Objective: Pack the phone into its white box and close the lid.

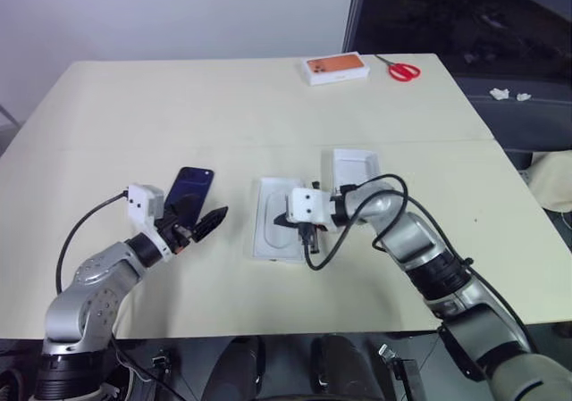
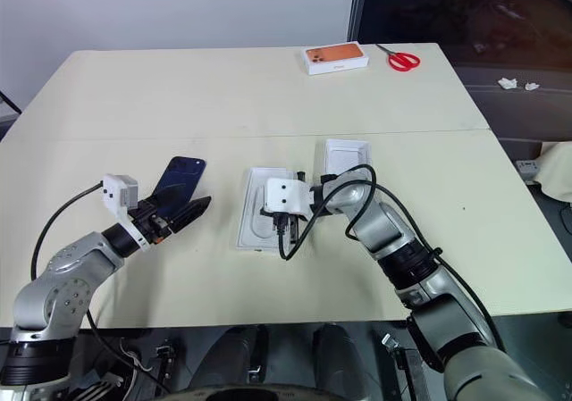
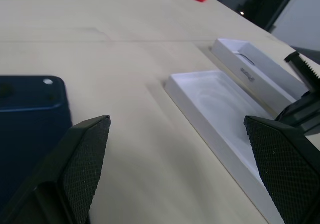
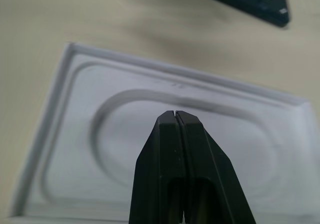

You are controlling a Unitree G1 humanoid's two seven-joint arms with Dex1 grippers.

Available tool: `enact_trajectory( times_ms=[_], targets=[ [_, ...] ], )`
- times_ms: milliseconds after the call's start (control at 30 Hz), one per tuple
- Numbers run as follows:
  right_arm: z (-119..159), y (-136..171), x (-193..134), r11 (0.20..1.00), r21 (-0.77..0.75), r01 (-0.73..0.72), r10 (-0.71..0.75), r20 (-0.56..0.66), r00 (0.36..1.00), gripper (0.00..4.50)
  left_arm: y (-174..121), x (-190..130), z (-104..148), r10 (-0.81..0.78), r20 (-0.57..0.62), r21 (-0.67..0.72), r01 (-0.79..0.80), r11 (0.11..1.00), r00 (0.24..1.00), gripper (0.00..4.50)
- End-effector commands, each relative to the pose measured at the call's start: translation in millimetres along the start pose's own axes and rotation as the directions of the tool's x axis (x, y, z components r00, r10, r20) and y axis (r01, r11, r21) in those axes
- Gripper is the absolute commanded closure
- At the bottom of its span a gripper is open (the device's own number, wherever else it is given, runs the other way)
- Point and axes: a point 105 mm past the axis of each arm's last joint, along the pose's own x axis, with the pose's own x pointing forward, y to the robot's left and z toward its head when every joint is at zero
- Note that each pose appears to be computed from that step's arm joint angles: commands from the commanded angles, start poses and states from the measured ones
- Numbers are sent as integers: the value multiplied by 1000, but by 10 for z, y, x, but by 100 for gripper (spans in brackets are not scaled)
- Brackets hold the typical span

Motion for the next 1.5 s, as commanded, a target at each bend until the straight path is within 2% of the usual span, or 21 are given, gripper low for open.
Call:
enact_trajectory(
  times_ms=[33, 233, 333, 400, 500, 600, 733, 1033, 1333, 1433, 1500],
  targets=[
    [121, -94, 43, 998, -18, 55, -55, 44, 998, 446, 76, -92, 174, 15, 29, 30, -15, 999, 999, 0],
    [422, -412, 114, 980, 77, 186, -197, 180, 964, 446, 334, -223, 288, 80, 14, -11, -80, 997, 997, 0],
    [574, -553, 224, 965, 46, 257, -261, 209, 943, 446, 566, -336, 364, 127, 9, -115, -125, 985, 992, 0],
    [691, -569, 369, 964, 41, 263, -266, 228, 937, 446, 748, -418, 375, 154, -37, -225, -158, 962, 987, 0],
    [779, -568, 557, 962, 26, 273, -272, 231, 934, 446, 870, -451, 479, 154, -13, -275, -152, 949, 988, 0],
    [872, -584, 674, 960, 96, 263, -280, 267, 922, 446, 966, -462, 555, 168, 24, -292, -154, 944, 986, 0],
    [872, -528, 886, 964, 55, 261, -266, 224, 937, 446, 1052, -448, 452, 180, -12, -315, -174, 933, 984, 0],
    [926, -412, 1040, 970, 76, 232, -244, 243, 939, 446, 1170, -419, 306, 203, -70, -332, -215, 919, 977, 0],
    [1044, -276, 1182, 975, 38, 219, -222, 245, 944, 446, 1214, -304, 64, 131, -139, -459, -181, 870, 982, 0],
    [1051, -270, 1201, 975, 31, 219, -219, 244, 945, 450, 1207, -276, 28, 128, -190, -396, -196, 897, 973, 84],
    [1052, -276, 1213, 975, 41, 217, -221, 240, 945, 450, 1214, -290, 14, 127, -200, -413, -201, 888, 972, 84]
  ],
)
